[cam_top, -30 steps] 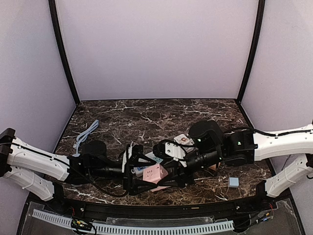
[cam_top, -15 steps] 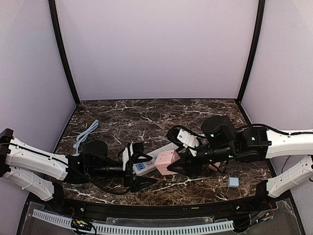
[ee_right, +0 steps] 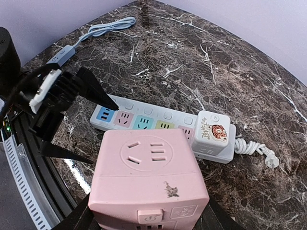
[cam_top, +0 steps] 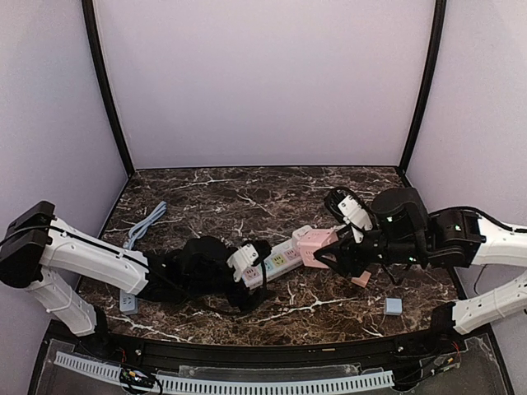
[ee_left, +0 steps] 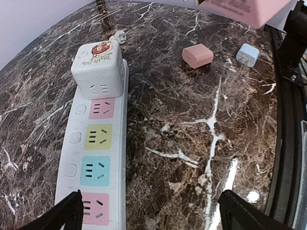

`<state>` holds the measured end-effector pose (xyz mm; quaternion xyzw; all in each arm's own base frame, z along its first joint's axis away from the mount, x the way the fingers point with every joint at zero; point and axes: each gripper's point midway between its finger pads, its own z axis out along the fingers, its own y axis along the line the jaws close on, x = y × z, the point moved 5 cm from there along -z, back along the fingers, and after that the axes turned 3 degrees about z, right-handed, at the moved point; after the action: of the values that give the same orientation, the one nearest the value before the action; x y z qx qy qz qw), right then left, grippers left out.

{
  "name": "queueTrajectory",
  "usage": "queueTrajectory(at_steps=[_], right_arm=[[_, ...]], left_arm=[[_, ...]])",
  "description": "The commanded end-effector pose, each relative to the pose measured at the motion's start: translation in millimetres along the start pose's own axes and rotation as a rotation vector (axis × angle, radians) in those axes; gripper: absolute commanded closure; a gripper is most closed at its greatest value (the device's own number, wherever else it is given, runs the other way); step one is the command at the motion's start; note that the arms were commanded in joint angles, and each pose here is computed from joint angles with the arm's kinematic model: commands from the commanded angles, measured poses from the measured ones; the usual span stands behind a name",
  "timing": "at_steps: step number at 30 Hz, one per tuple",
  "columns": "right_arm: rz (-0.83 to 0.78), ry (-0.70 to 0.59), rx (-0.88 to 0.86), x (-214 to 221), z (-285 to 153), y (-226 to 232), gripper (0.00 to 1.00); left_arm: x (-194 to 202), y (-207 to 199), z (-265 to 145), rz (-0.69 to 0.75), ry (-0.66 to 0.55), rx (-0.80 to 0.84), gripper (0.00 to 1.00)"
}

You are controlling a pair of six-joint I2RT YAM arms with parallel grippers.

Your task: Insert the plug

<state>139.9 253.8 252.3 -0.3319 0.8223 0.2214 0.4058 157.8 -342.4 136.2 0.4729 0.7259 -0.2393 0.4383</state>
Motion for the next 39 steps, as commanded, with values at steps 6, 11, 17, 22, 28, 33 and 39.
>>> queueTrajectory(at_steps=[6, 11, 17, 22, 28, 33, 39], right_arm=[[0.068, -0.026, 0.041, -2.4, -10.5, -8.8, 1.00], [0.070, -0.015, 0.033, -1.7, -12.0, -8.4, 1.00], [0.067, -0.004, 0.029, -0.6, -9.9, -7.1, 1.00], [0.067, 0.002, 0.027, -2.8, -9.3, -5.9, 1.00], [0.080, 0.038, 0.041, -7.5, -10.1, -5.0, 1.00], [0.117, 0.082, 0.066, -11.8, -11.6, -5.0, 1.00], [0.132, 0.174, 0.134, -7.0, -14.5, -10.4, 1.00]], left_arm=[[26.7, 35.1, 32.8, 0.012, 0.270, -0.184, 0.01], [31.6, 58.6, 40.3, -0.015, 0.339, -0.225, 0.01], [38.5, 74.5, 44.2, -0.058, 0.380, -0.201, 0.02], [45.2, 81.8, 47.3, -0.124, 0.413, -0.109, 0.12], [54.7, 73.9, 52.4, -0.142, 0.450, -0.042, 0.14], [58.3, 71.5, 53.3, -0.157, 0.460, -0.027, 0.20], [69.0, 68.7, 49.3, -0.237, 0.481, -0.037, 0.34]])
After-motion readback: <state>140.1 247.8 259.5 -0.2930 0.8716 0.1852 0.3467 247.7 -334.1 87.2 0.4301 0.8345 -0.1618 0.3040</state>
